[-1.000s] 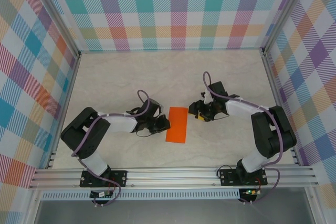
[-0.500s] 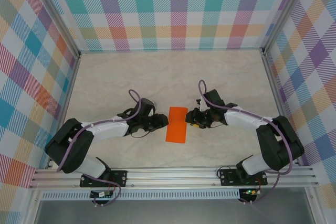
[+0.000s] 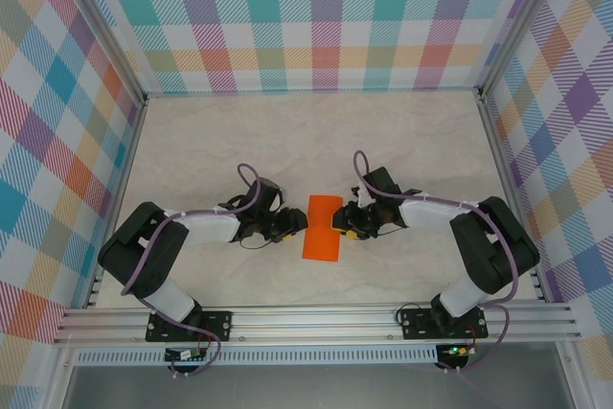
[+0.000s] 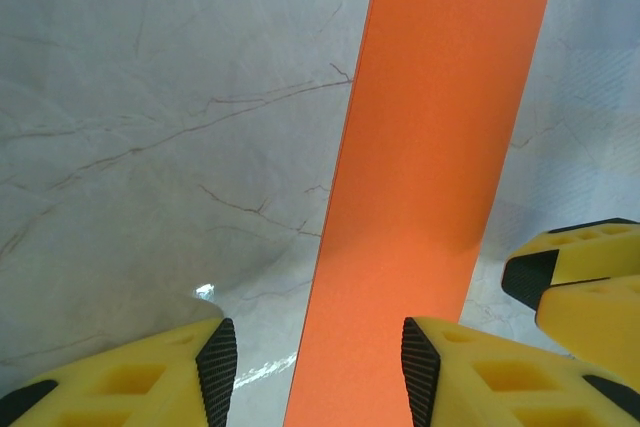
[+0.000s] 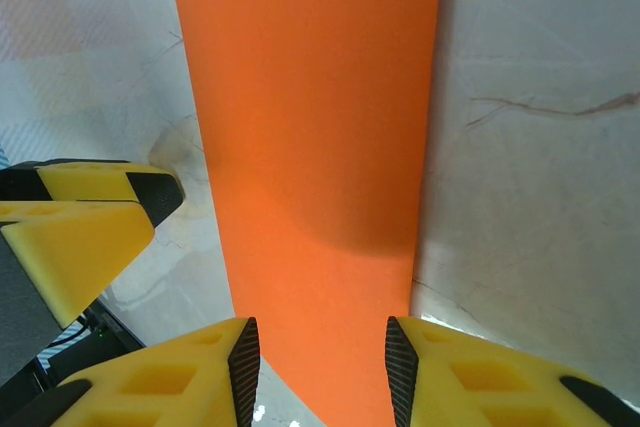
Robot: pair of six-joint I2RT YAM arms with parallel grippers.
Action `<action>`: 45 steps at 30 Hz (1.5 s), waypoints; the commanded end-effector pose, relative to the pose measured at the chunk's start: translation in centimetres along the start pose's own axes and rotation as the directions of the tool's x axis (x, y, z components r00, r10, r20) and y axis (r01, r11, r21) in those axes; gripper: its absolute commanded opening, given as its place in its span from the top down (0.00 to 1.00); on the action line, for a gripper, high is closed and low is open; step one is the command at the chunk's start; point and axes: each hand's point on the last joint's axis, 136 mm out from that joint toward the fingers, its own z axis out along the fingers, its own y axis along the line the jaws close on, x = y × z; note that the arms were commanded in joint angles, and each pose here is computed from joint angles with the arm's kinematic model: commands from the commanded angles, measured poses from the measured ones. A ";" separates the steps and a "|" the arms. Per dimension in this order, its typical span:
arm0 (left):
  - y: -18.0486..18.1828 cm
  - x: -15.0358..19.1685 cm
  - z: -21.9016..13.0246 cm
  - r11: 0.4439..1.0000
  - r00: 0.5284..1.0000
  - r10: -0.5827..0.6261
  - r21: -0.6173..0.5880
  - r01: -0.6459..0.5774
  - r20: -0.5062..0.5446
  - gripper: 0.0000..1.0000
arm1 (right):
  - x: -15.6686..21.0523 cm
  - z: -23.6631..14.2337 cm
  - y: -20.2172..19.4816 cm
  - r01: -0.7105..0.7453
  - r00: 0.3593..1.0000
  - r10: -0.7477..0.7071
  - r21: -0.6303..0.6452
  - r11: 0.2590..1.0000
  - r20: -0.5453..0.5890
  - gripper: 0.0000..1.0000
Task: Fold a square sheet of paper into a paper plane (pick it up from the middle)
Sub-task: Fold the square sheet of paper in half at the center of the table.
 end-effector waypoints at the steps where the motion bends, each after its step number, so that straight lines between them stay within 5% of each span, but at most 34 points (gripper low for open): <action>1: -1.0 -0.8 0.1 0.999 1.000 0.013 0.034 -0.013 0.004 0.50 | -0.2 0.4 1.0 0.009 1.000 -0.010 -0.041 0.999 -0.015 0.60; 28: -1.6 0.1 1.9 0.998 0.996 -0.002 0.063 0.007 -0.084 0.48 | 0.9 2.3 -2.6 -0.034 0.997 0.038 0.062 0.998 -0.072 0.62; 45: -1.8 0.1 1.8 0.999 0.996 0.005 0.051 0.000 -0.089 0.49 | -0.7 -0.1 2.6 0.052 0.999 -0.053 -0.082 0.995 -0.001 0.62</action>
